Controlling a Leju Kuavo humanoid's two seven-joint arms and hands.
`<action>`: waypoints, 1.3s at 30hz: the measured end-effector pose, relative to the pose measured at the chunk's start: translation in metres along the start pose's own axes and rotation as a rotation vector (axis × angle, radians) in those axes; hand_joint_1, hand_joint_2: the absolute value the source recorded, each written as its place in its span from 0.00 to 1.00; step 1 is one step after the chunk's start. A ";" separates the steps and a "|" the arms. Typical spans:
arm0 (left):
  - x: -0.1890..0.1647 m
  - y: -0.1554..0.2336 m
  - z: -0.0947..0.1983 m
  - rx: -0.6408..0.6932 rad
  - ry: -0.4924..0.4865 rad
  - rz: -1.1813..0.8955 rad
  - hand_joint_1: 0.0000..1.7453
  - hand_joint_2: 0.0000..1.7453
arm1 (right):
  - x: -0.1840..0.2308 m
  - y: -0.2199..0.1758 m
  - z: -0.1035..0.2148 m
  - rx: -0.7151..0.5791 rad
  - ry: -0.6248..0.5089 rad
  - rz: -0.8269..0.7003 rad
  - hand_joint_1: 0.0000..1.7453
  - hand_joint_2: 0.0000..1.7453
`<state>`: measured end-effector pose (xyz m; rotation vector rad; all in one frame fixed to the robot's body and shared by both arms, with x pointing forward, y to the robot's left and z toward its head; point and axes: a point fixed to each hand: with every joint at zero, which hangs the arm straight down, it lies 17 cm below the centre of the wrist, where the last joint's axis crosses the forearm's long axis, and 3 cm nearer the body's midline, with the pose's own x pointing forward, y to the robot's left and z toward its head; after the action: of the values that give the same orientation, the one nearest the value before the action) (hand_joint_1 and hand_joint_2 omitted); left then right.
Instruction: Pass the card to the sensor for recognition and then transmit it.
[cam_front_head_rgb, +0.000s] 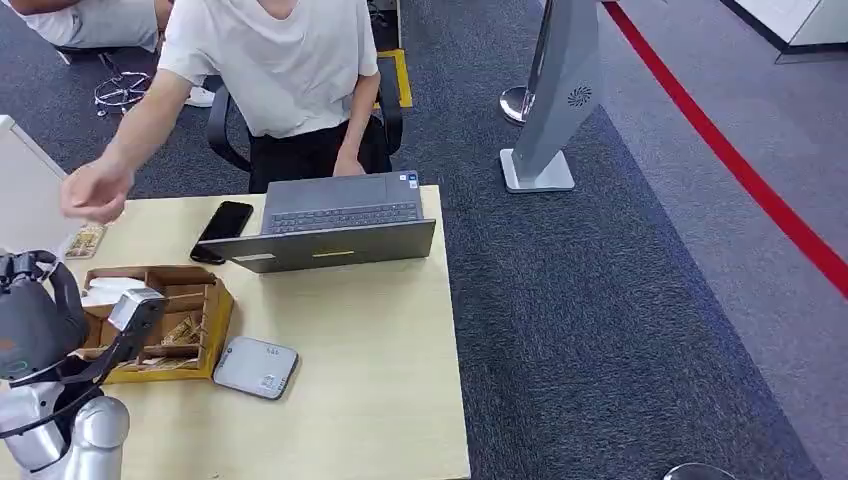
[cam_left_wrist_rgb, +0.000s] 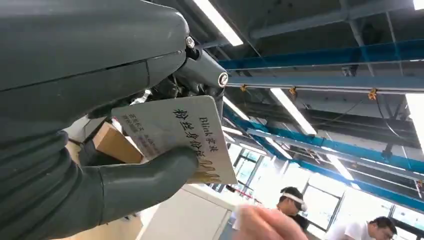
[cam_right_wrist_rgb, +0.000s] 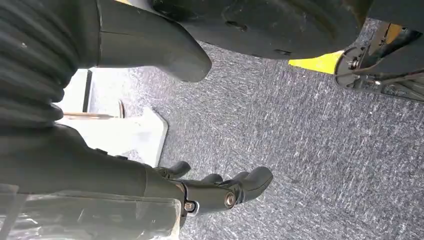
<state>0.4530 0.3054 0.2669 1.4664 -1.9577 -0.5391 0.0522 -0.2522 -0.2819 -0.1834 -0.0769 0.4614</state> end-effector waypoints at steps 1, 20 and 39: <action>0.000 0.000 0.000 0.000 0.000 0.000 1.00 1.00 | 0.000 0.000 0.000 0.000 0.000 0.000 0.00 1.00; 0.051 0.014 0.030 0.003 -0.128 0.035 1.00 1.00 | -0.001 0.001 0.000 -0.004 0.006 -0.019 0.00 1.00; 0.133 -0.005 0.079 -0.119 -0.165 0.136 1.00 1.00 | -0.001 0.004 0.001 -0.002 0.012 -0.046 0.00 1.00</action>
<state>0.3768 0.1738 0.2383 1.2397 -2.0957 -0.7224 0.0497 -0.2493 -0.2818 -0.1864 -0.0694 0.4143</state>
